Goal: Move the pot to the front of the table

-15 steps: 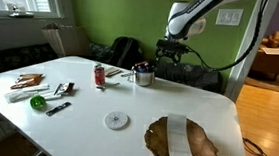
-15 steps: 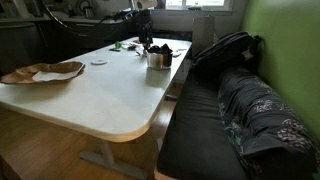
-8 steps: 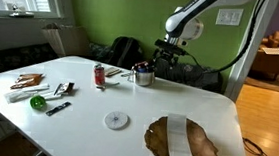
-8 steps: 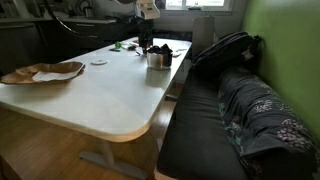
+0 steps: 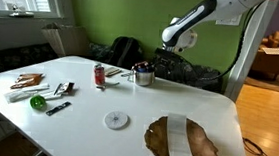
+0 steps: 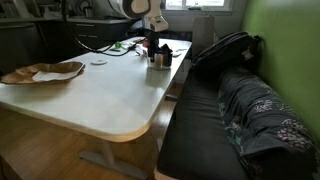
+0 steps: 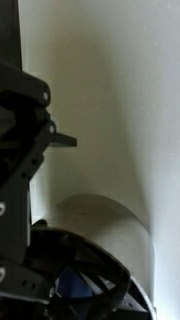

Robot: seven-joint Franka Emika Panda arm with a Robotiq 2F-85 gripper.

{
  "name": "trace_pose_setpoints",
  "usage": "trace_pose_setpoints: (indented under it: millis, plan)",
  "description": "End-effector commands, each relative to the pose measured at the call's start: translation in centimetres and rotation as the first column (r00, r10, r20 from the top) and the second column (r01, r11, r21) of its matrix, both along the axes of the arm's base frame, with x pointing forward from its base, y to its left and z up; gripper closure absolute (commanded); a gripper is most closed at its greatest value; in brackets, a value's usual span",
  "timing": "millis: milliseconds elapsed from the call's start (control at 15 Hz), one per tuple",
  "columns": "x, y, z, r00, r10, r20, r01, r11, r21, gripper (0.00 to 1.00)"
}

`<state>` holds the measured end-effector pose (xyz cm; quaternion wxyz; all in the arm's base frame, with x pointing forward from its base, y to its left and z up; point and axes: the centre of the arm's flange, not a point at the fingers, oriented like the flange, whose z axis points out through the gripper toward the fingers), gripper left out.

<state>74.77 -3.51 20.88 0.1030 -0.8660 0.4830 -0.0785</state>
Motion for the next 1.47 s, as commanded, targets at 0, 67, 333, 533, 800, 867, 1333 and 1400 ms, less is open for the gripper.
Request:
trace_pose_setpoints:
  millis: [0,67,333,533,800,867,1333,1400]
  plan:
    - [2.3,0.0,-1.3,0.999,0.030,0.032,-0.029,0.998,-0.052,0.00]
    - [0.7,0.0,-0.5,1.000,0.013,0.010,-0.013,1.000,-0.014,0.00]
    - [1.3,0.0,-1.3,1.000,-0.014,0.002,0.014,0.999,-0.037,0.00]
    - [1.4,-0.5,-1.8,0.992,-0.093,-0.089,0.087,0.994,-0.065,0.26]
    - [0.8,-1.1,-2.2,0.977,-0.144,-0.157,0.133,0.988,-0.080,0.58]
    - [0.5,-1.1,-2.4,0.974,-0.145,-0.172,0.132,0.988,-0.082,0.65]
    - [-4.7,0.1,-0.1,0.977,-0.090,-0.192,0.059,0.985,-0.162,1.00]
    - [-5.9,0.0,0.2,0.975,-0.093,-0.204,0.058,0.983,-0.173,1.00]
